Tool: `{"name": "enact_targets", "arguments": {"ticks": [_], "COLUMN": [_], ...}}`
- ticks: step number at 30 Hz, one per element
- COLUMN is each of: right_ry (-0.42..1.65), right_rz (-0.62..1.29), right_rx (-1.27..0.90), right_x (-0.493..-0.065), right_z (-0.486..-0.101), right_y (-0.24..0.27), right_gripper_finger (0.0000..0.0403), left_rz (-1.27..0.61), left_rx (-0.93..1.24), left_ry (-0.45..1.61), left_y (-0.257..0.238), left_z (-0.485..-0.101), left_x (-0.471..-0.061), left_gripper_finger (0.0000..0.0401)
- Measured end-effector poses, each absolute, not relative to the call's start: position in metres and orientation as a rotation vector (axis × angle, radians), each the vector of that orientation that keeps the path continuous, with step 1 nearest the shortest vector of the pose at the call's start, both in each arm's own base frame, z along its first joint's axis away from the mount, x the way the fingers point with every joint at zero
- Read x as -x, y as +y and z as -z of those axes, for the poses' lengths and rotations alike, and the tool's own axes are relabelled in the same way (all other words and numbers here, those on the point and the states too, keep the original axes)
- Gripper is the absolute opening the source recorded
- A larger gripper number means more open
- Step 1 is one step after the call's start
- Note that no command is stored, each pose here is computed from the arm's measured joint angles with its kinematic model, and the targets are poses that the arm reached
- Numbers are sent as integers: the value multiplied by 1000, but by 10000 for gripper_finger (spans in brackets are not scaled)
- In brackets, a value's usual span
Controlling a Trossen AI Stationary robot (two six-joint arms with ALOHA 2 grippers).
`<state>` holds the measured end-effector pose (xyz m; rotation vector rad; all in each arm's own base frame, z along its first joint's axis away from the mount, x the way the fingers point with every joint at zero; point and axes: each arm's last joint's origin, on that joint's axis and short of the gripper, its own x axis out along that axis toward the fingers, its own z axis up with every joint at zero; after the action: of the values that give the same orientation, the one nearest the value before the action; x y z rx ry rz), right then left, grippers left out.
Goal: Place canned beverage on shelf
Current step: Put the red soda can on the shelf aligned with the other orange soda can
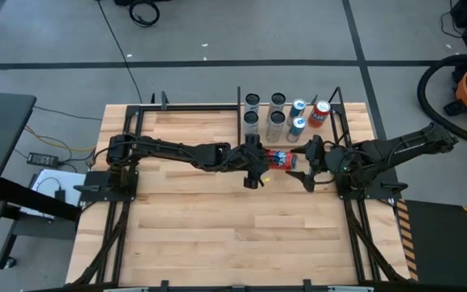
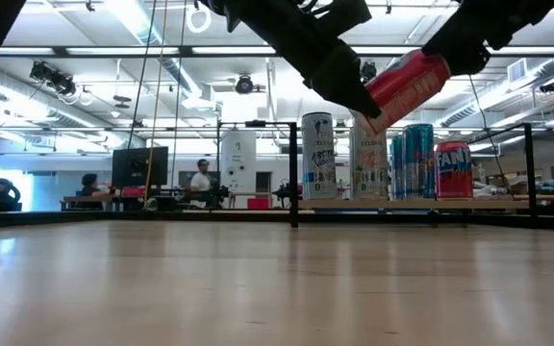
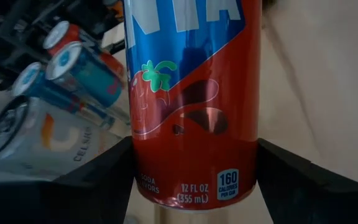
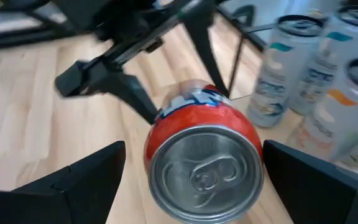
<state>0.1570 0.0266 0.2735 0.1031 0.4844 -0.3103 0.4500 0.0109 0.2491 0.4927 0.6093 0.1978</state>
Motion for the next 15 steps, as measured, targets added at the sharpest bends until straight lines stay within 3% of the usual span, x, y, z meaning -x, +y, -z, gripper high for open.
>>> {"name": "enact_targets", "arguments": {"ticks": [6,15], "right_ry": [409,276], "right_rz": [441,492], "right_rx": [-306,-614], "right_x": [-155,-158], "right_z": [-275,-281], "right_y": [24,24], "right_gripper_finger": [387,387], "left_rz": [-276,-291], "left_rx": [-500,-503], "left_ry": [606,599], "left_y": [13,13], "left_z": [-251,-252], "left_x": [-450,-450], "left_gripper_finger": [285,286]}}
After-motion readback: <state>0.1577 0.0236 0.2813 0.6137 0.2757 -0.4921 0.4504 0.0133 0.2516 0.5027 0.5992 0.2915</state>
